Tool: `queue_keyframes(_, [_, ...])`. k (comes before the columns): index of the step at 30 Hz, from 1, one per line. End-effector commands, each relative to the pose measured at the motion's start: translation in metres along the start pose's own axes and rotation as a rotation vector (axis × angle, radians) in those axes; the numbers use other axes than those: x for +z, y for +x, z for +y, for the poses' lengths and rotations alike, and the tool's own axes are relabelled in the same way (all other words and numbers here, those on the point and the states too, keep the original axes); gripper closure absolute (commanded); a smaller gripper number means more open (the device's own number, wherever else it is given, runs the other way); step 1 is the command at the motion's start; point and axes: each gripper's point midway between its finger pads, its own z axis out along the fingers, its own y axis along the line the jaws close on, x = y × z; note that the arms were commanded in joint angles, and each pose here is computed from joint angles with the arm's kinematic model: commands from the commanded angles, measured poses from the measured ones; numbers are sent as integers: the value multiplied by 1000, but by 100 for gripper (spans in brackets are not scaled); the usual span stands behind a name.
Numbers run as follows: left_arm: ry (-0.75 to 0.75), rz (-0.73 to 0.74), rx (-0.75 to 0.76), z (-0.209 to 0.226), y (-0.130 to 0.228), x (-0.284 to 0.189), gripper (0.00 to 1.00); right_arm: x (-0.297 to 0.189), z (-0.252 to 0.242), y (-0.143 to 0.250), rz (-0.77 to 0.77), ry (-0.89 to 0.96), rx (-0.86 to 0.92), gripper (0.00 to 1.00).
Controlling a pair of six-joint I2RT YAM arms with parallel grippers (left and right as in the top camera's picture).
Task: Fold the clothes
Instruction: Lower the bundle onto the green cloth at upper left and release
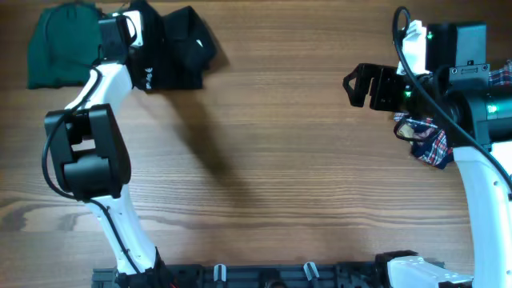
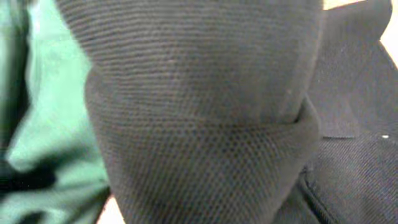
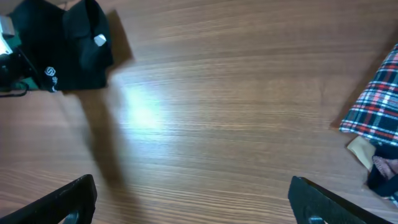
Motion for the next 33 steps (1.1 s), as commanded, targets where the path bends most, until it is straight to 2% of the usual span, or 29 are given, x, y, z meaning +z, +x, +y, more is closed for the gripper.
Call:
queue_keyframes(1, [-83,-100,55,14,-42,-12,96,-8,-2,-5,-29,14,15,0])
queue_keyframes(9, [-166,-253,37,36,-116,-43,96,-8,-4,-3,-20,27,33,0])
queue_keyframes(12, [-185,-254,24,49,-123,-50,96,-8,-7,-1,-15,41,37,0])
queue_keyframes(21, [-276,-225,-64,123,-112,-61,96,-8,-7,-1,-16,40,39,0])
queue_keyframes(24, [-306,-217,-137,150,-105,-66,94,-8,-7,-1,-15,40,45,0])
queue_keyframes(26, [-324,-214,-179,167,-101,-69,89,-8,-7,-1,-15,40,46,0])
queue_keyframes(31, [-335,-181,-224,197,-86,-76,88,-8,-7,-1,-15,40,61,0])
queue_keyframes(32, [-339,-174,-230,201,-83,-77,85,-8,-7,-1,-16,39,62,0])
queue_keyframes(33, [-344,-165,-235,205,-80,-78,76,-8,-6,-1,-16,39,63,0])
